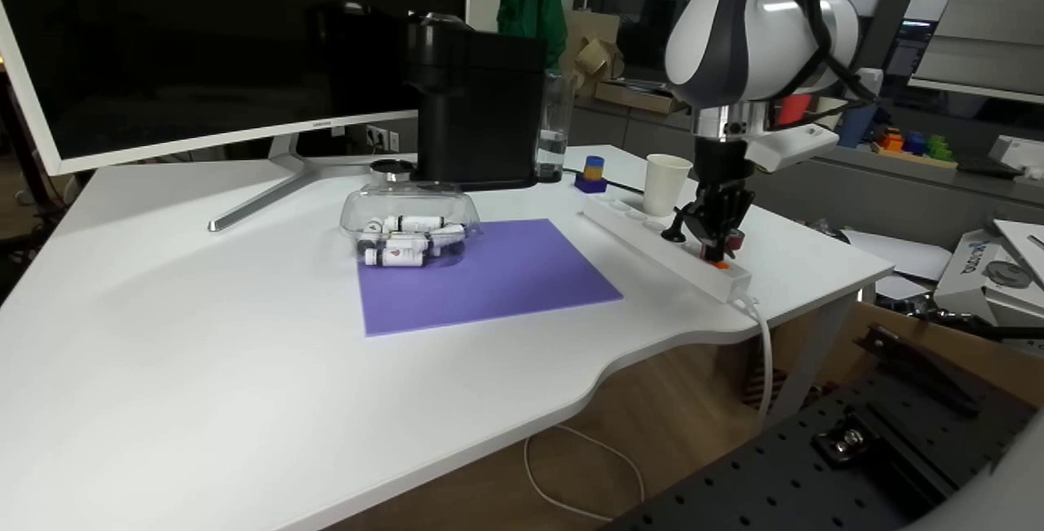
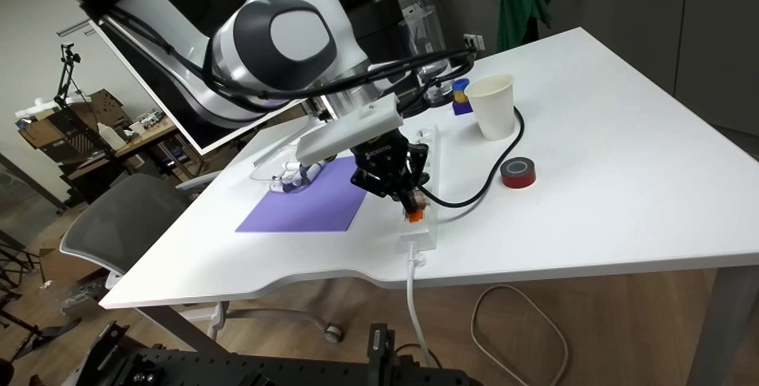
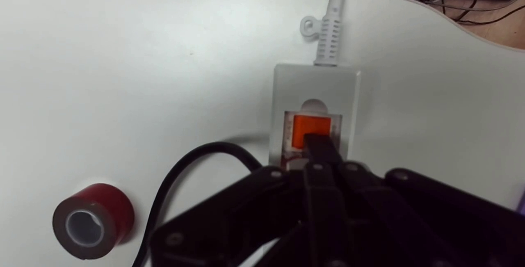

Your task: Turn on the switch of the extension cord

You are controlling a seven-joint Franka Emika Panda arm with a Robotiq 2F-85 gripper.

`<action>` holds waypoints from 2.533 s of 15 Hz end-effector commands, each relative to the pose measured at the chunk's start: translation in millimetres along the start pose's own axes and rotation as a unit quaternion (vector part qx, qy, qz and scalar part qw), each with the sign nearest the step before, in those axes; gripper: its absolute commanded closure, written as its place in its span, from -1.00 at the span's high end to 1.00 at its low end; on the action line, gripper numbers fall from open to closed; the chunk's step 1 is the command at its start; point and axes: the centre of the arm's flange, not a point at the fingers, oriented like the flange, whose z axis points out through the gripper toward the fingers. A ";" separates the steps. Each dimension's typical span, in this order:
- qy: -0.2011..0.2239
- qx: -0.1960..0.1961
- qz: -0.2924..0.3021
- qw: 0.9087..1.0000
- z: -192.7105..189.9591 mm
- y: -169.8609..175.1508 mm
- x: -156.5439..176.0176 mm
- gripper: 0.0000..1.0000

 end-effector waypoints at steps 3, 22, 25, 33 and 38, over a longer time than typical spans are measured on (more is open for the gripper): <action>0.001 -0.003 -0.002 1.000 4.0 9.0 2.3 -1.00; 0.036 0.005 0.055 0.998 -17.2 5.1 -31.5 -1.00; 0.031 0.003 0.055 0.998 -11.0 8.1 -26.8 -1.00; 0.020 0.004 0.047 0.999 6.2 7.7 -17.2 -1.00; 0.025 0.002 0.038 0.999 5.4 8.5 -8.2 -1.00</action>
